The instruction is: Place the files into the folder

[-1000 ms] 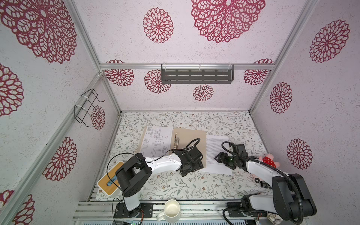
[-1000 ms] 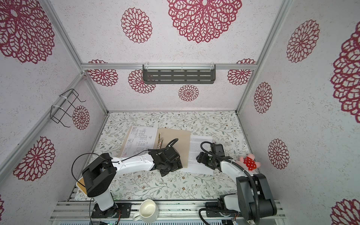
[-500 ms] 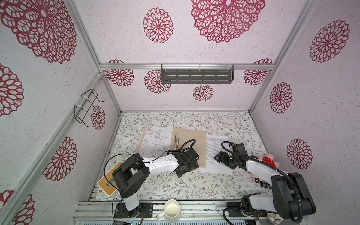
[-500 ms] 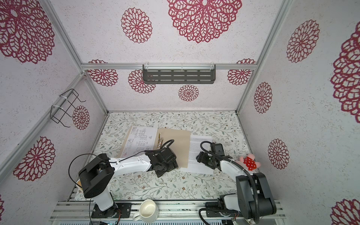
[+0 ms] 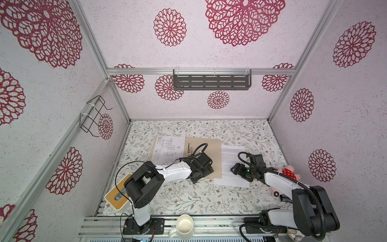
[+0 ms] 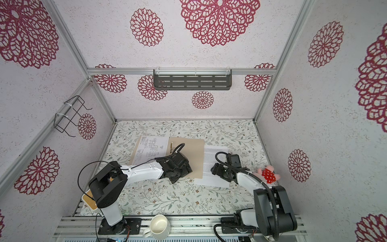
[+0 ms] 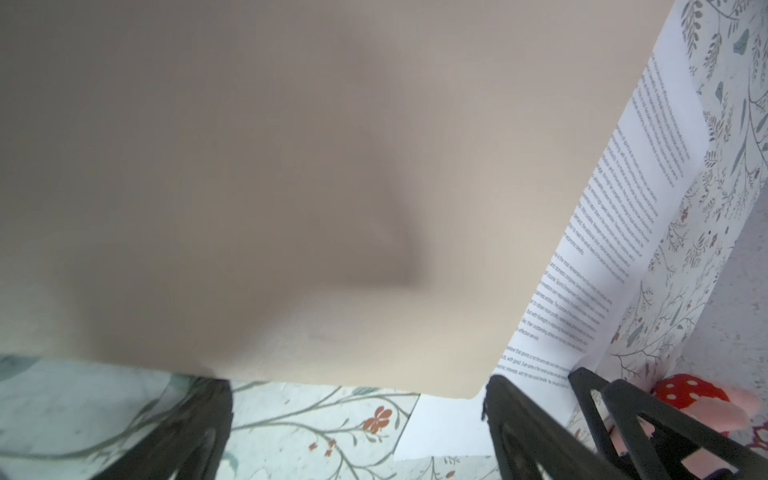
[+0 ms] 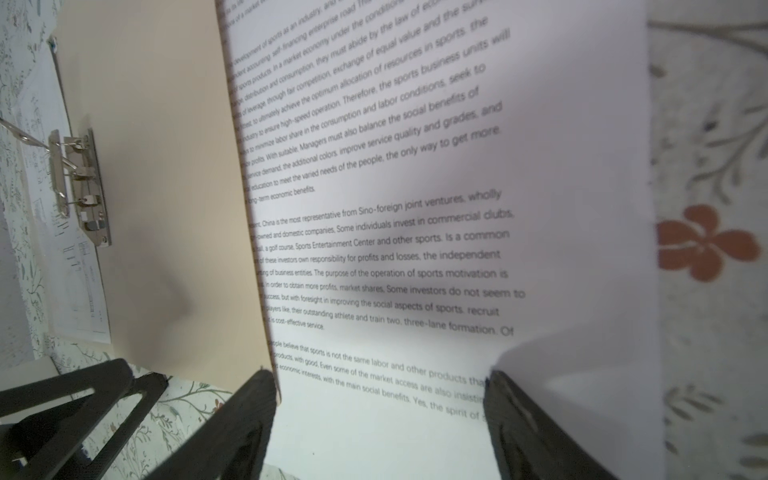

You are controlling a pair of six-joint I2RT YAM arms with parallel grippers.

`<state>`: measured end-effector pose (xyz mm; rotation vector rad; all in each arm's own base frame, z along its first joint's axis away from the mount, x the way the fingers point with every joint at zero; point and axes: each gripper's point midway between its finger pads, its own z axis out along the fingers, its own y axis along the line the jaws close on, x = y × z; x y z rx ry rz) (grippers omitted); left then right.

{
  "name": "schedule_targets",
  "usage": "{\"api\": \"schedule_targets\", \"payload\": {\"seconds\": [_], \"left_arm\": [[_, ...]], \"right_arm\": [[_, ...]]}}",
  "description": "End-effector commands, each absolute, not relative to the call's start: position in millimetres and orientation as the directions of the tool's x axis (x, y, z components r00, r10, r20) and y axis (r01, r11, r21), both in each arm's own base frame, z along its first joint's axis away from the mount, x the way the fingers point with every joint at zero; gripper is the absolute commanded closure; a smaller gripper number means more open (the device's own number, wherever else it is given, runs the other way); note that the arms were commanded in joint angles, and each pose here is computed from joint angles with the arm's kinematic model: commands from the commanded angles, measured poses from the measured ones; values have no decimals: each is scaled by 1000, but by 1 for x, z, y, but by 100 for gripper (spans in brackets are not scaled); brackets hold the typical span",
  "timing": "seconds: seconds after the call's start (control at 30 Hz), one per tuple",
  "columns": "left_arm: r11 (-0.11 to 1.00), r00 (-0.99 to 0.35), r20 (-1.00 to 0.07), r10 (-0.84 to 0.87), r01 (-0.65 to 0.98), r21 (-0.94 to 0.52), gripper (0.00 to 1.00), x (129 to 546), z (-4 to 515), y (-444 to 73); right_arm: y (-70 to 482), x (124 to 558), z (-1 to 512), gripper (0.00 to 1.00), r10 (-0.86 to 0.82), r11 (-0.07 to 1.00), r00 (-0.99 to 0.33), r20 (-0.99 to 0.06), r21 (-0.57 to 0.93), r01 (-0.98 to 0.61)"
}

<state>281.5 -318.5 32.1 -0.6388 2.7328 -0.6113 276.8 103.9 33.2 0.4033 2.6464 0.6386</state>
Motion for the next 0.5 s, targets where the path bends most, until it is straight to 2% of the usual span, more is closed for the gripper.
{"api": "schedule_targets", "payload": {"seconds": [0.0,0.47], "left_arm": [[830,-862,-171,-478,-378,-410,2,288,13,-306],[839,-873,-188,-450,-342,-423,2,323,24,-317]], "right_arm": [[80,233,-5,18,360,896,-917,-174,338,288],[82,229,-4,17,358,893,-918,-169,349,284]]}}
